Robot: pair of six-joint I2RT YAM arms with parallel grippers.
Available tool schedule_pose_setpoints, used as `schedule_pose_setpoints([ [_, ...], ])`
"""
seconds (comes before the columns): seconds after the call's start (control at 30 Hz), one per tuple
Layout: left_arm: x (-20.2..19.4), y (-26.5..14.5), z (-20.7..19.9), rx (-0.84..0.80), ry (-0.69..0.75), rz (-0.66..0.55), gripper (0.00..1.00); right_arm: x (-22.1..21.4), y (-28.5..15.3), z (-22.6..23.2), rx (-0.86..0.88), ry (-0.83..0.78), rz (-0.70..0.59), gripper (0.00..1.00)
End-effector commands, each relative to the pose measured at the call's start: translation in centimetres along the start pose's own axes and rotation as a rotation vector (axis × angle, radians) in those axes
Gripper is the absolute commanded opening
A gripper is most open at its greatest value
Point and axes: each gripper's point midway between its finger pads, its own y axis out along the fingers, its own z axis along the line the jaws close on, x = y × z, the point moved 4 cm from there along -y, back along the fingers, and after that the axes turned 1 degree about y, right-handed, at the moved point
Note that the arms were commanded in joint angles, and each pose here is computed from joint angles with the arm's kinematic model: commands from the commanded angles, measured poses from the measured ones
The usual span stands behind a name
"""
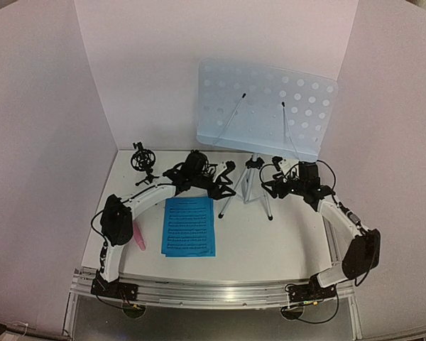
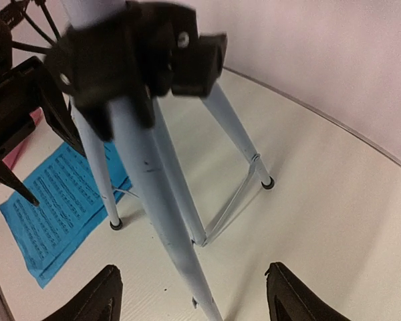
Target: Set up the instrument practice props
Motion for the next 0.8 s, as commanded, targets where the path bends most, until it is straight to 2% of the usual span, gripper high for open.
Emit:
schedule_pose_setpoints([
  [0.0,3.2,-6.0,-3.1,-0.023,0.077,-0.033,0.62,1.5,-3.2,1.3,-0.057,0.105,-0.037,0.73],
  [0.1,1.5,-7.6,-4.7,-0.027,0.096,0.015,0.63,1.2,-4.1,2.0,-0.082,0.168,-0.024,0.73],
  [0.27,-3.3,-11.7,-6.4,-0.026,0.064,0.141,0.64,-0.5,-4.1,4.2,-0.099,0.284,0.087,0.73],
  [0.43,-7.9,-15.7,-8.4,0.026,0.082,0.230,0.69,-2.5,-3.9,7.4,-0.108,0.318,0.177,0.73],
  [0.63,-11.8,-17.5,-9.8,0.068,0.078,0.309,0.72,-2.5,-5.0,7.8,-0.144,0.367,0.184,0.72],
  [0.77,-17.1,-19.3,-9.4,0.114,0.096,0.421,0.71,-4.7,-4.2,9.7,-0.163,0.456,0.288,0.70],
])
